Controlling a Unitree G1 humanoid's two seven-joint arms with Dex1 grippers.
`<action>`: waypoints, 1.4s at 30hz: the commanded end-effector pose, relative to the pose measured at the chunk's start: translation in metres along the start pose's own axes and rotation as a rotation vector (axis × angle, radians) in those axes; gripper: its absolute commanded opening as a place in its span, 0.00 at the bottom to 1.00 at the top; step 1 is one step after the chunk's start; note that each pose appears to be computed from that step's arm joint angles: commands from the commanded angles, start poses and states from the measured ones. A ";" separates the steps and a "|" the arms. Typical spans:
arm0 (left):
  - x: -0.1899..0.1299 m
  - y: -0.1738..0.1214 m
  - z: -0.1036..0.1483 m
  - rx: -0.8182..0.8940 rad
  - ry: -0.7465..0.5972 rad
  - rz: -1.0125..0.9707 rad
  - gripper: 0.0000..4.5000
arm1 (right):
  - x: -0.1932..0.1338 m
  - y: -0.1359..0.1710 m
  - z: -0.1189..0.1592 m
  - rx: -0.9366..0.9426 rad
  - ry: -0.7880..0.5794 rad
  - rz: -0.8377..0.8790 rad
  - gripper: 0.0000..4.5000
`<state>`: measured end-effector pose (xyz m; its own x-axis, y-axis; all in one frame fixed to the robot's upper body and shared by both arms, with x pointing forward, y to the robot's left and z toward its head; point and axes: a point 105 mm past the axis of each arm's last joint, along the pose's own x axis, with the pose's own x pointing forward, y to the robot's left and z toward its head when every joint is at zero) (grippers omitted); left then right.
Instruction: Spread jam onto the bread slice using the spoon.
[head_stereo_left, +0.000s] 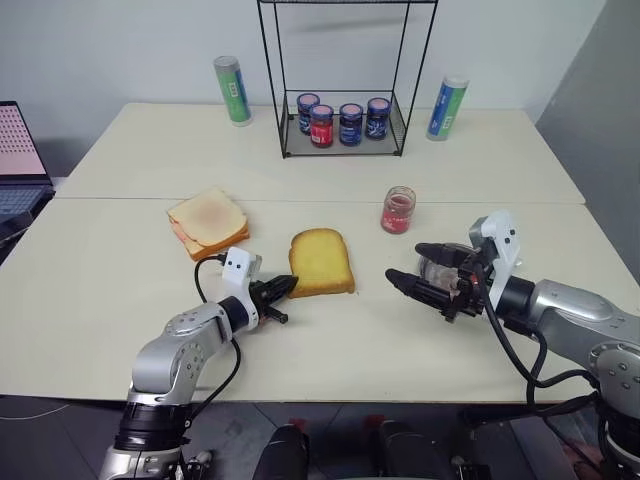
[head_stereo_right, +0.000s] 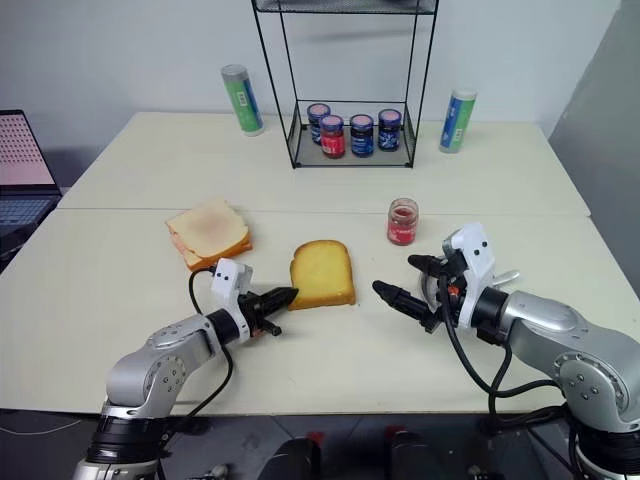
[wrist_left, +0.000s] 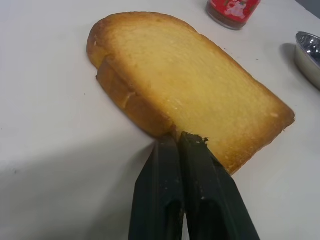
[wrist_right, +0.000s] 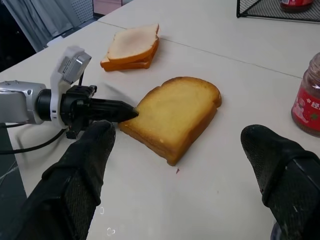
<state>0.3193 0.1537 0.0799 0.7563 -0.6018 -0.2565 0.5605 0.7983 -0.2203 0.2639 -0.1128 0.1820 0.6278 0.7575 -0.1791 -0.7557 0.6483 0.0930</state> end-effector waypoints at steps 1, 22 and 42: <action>-0.012 0.003 0.002 0.027 0.012 -0.013 0.24 | -0.009 -0.005 0.005 -0.017 -0.036 -0.041 1.00; -0.014 -0.106 0.089 0.507 -0.100 -0.572 1.00 | -0.135 -0.095 -0.048 0.469 -0.250 -0.709 1.00; 0.010 -0.129 0.070 0.522 -0.095 -0.660 1.00 | -0.073 -0.144 -0.064 0.821 -0.408 -0.488 1.00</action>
<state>0.2825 0.0471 0.1605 0.2300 -0.9587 -0.1675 0.9697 0.2111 0.1232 0.3119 -0.2663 0.1099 0.9614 0.2585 -0.0945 -0.0969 0.6392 0.7629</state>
